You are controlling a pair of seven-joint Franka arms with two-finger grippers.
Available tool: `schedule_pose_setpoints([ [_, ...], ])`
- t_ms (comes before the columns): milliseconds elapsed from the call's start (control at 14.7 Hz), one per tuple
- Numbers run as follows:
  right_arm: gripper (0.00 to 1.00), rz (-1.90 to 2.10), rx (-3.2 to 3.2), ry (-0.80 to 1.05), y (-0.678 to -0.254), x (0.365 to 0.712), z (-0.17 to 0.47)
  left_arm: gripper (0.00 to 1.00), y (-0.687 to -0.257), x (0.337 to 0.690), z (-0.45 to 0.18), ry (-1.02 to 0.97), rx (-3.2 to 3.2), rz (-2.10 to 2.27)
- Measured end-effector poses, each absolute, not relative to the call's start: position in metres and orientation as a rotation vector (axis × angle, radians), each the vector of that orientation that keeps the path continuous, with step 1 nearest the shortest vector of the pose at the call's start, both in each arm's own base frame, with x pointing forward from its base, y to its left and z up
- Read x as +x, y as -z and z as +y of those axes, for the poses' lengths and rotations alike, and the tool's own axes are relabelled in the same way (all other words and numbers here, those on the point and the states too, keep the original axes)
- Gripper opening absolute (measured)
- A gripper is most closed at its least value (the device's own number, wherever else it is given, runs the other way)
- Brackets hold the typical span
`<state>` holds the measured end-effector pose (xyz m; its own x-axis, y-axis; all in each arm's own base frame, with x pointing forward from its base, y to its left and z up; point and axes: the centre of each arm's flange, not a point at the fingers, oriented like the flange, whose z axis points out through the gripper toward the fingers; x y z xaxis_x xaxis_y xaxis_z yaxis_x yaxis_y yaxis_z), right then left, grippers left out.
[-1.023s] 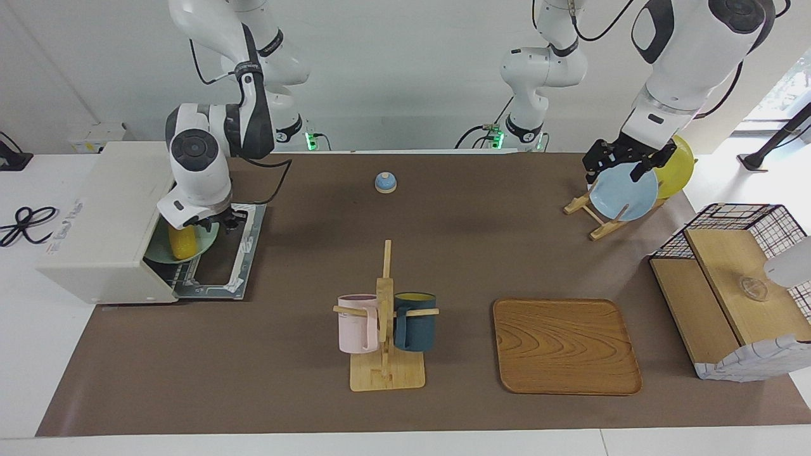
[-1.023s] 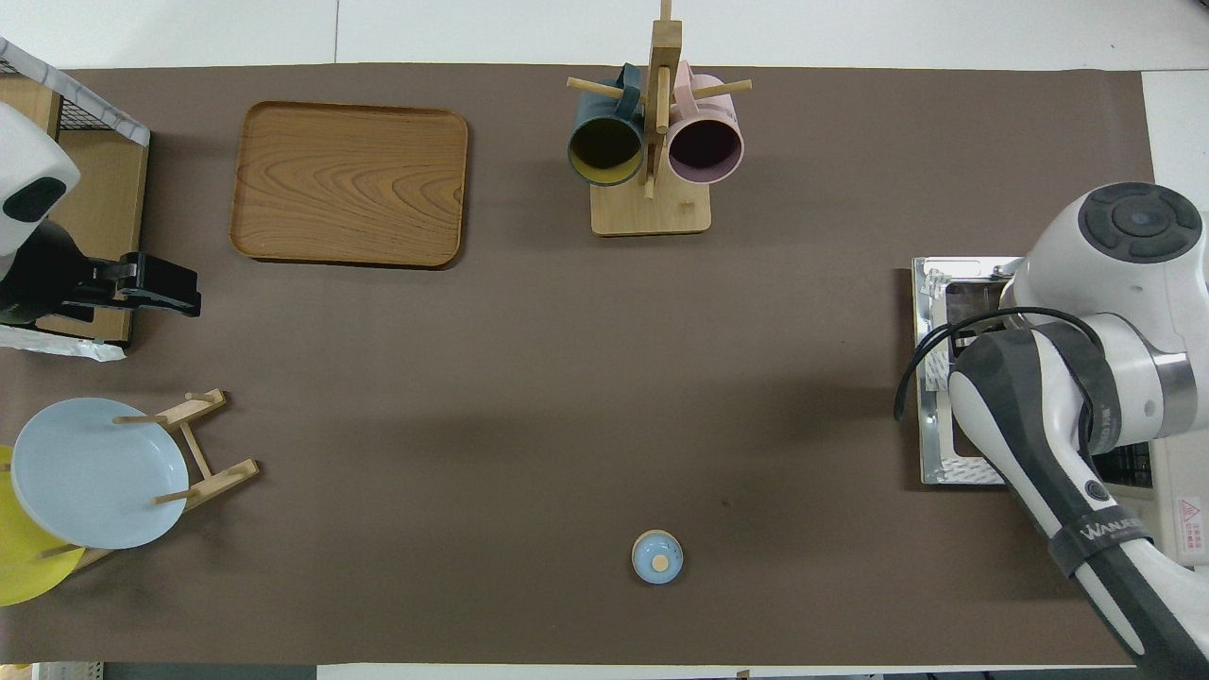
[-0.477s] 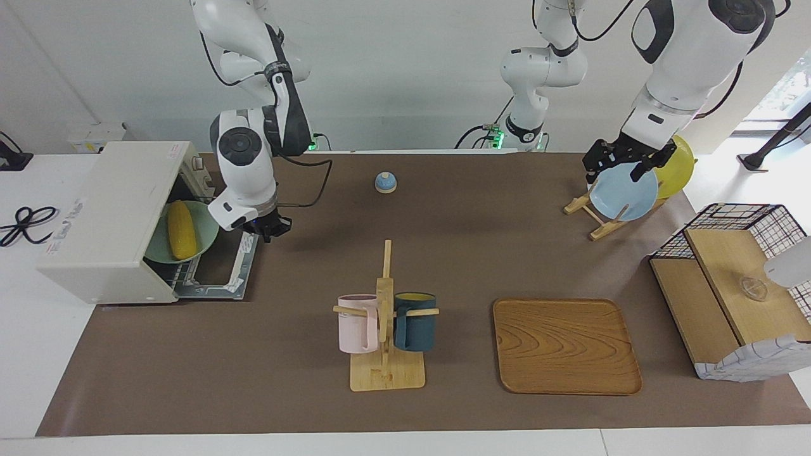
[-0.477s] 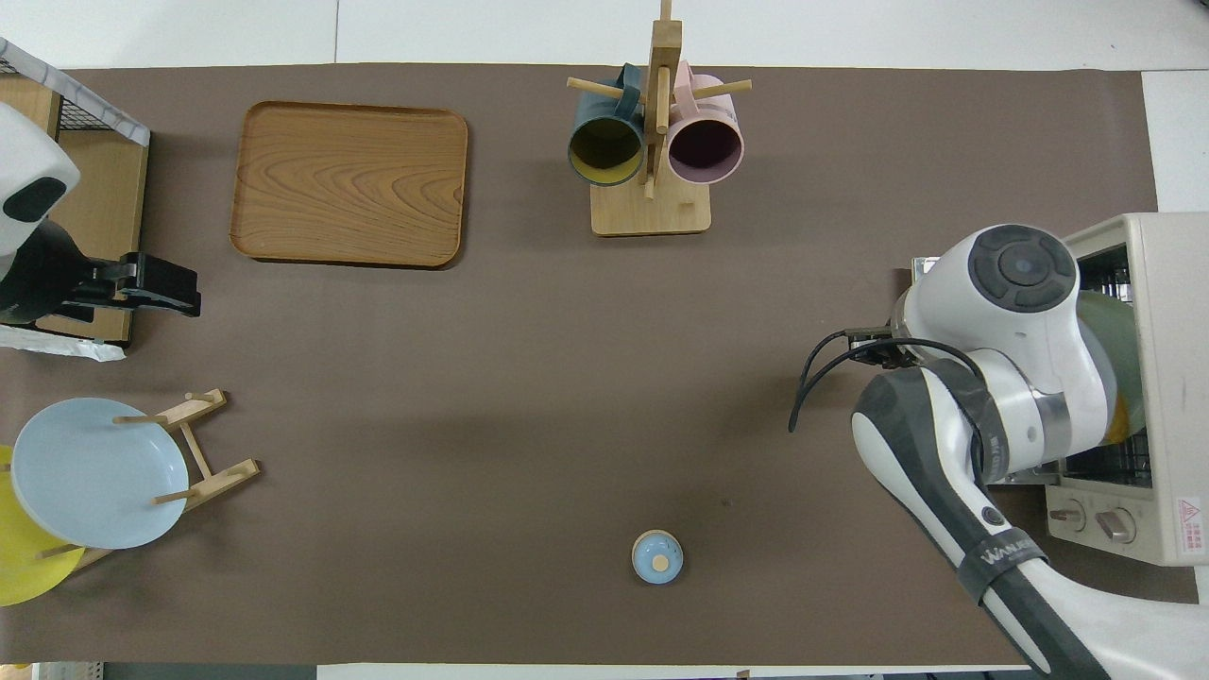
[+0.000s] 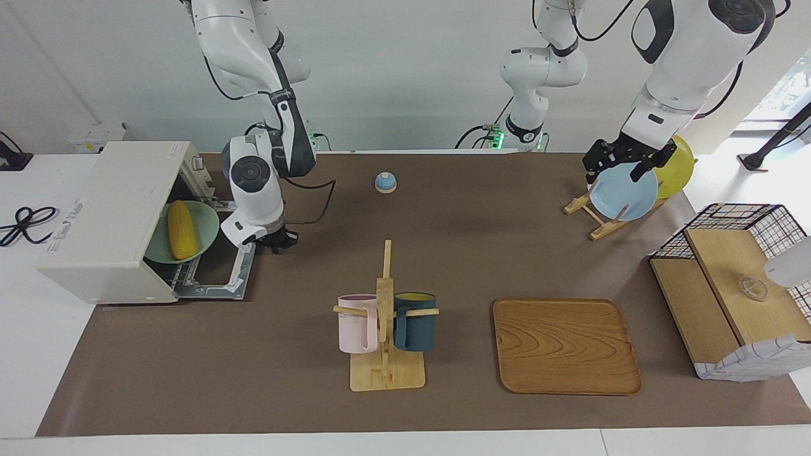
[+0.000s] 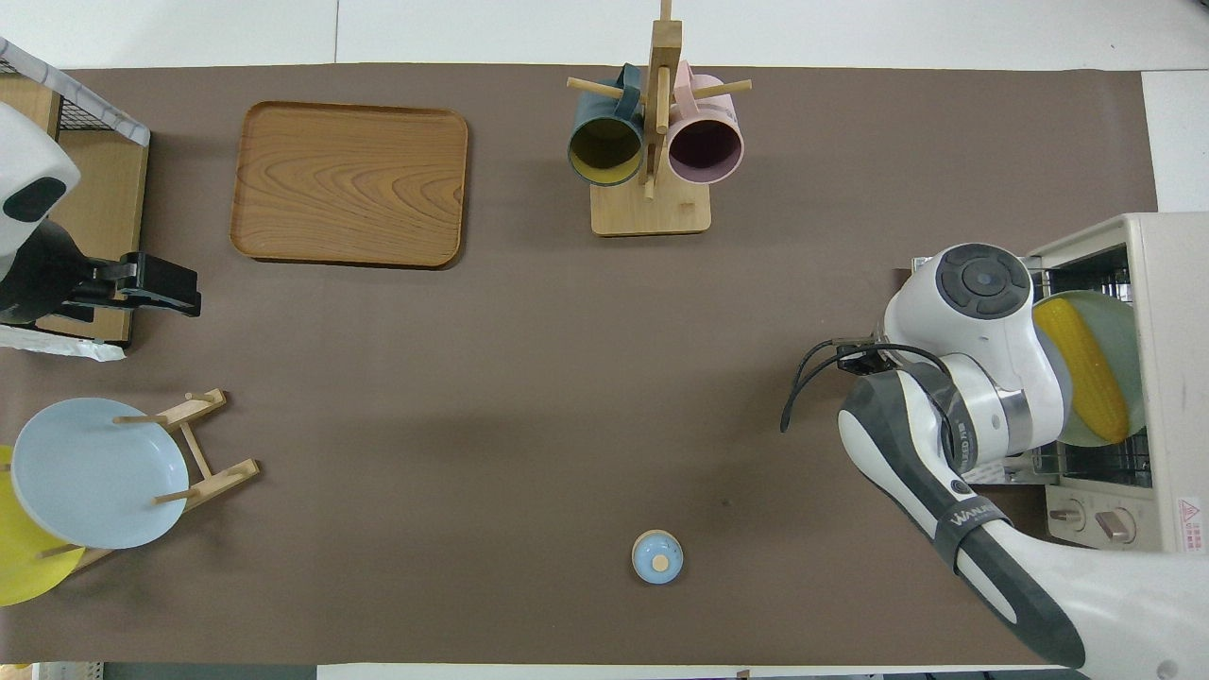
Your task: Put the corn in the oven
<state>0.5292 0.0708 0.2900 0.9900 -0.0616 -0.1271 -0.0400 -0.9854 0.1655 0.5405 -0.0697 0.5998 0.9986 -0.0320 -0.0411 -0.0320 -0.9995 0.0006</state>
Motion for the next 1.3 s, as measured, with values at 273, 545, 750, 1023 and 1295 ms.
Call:
schedule_pose_setpoints([
  [273,0.01,-0.048,2.887,0.171,-0.285,0.531,0.06,1.0,-0.6,0.541,-0.07,-0.065,-3.14,0.05],
  [545,0.01,-0.031,2.859,0.171,-0.287,0.532,0.053,1.0,-0.6,0.541,-0.07,-0.065,-3.14,0.05],
  [750,0.01,0.015,2.814,0.195,-0.292,0.533,0.057,1.0,-0.6,0.541,-0.07,-0.065,-3.14,0.05],
  [1023,0.01,0.144,2.781,0.245,-0.31,0.536,0.06,1.0,-0.6,0.541,-0.07,-0.065,-3.14,0.05],
  [1295,0.01,0.258,2.779,0.269,-0.354,0.535,0.048,1.0,-0.6,0.541,-0.07,-0.065,-3.14,0.05],
])
